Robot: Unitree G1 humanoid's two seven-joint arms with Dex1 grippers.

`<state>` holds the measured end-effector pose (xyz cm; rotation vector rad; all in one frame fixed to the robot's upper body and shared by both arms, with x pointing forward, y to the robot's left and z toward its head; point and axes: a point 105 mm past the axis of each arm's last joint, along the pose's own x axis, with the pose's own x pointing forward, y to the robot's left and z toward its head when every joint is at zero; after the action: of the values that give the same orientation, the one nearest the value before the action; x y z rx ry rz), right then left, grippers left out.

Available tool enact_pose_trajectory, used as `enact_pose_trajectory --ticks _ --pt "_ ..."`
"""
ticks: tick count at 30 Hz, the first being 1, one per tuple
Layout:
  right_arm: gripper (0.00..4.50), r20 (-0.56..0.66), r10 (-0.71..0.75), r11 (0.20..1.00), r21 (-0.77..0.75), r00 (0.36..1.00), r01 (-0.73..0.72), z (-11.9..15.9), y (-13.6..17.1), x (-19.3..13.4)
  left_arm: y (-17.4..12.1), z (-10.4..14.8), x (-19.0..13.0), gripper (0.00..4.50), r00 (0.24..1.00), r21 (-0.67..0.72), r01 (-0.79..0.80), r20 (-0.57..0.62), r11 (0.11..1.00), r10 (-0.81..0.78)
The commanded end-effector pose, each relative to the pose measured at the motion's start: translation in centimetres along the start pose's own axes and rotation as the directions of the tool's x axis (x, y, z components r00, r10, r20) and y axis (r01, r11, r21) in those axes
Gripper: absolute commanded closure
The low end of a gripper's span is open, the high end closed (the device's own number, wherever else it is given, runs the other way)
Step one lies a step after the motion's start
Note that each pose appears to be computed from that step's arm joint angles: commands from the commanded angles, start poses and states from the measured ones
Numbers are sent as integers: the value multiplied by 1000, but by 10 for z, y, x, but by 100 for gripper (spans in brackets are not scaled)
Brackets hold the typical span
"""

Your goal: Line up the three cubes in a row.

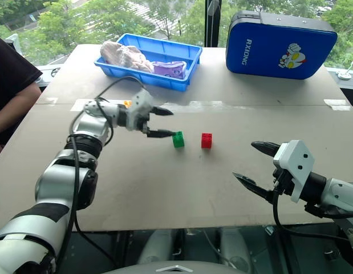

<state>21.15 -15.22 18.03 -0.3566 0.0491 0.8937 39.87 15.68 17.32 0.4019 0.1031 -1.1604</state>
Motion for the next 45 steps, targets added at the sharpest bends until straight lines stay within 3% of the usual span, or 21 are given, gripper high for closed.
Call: enact_pose_trajectory --ticks 1,3,5,7,12,21,22,25,30,33,35,37,39,42,45 --pt "0 44 12 999 -40 999 -10 8 2 4 28 18 -31 11 944 -78 -307 99 949 314" --pt "0 51 17 999 -44 999 -15 8 1 6 36 20 -43 11 871 -121 -470 100 875 481" --pt "0 66 25 999 -50 998 -21 10 -1 10 48 7 -56 11 716 -165 -690 -12 705 698" --pt "0 80 36 998 -52 996 -32 12 -3 13 49 -7 -62 11 605 -226 -788 -116 572 788" --pt "0 86 63 997 -58 994 -58 14 -6 18 49 -27 -56 11 509 -270 -854 -255 445 822" --pt "0 77 75 995 -69 994 -70 15 -7 18 68 -49 -50 11 468 -236 -882 -335 408 818" --pt "0 76 75 995 -70 994 -69 15 -6 18 69 -53 -49 11 470 -232 -881 -340 412 814" --pt "0 74 70 995 -73 995 -64 16 -5 17 71 -57 -47 82 482 -246 -874 -337 419 809" --pt "0 62 50 996 -70 997 -46 14 -5 14 74 -55 -50 325 507 -211 -861 -298 462 809" --pt "0 62 49 997 -67 997 -45 13 -3 14 68 -45 -47 322 622 -229 -781 -213 580 753" --pt "0 66 51 997 -64 996 -47 13 -2 13 53 -33 -40 322 756 -230 -650 -106 724 646" --pt "0 68 60 997 -60 996 -56 13 -1 13 23 -24 -35 322 897 -227 -433 -11 872 443" --pt "0 67 69 996 -59 995 -65 11 -1 14 -12 -27 -37 322 982 -212 -185 -10 960 187" --pt "0 72 74 996 -60 995 -70 11 -2 15 -41 -34 -46 322 995 -83 55 -79 995 -61" --pt "0 79 72 996 -54 994 -68 11 -1 16 -42 -42 -46 322 977 -2 146 -154 989 -145"
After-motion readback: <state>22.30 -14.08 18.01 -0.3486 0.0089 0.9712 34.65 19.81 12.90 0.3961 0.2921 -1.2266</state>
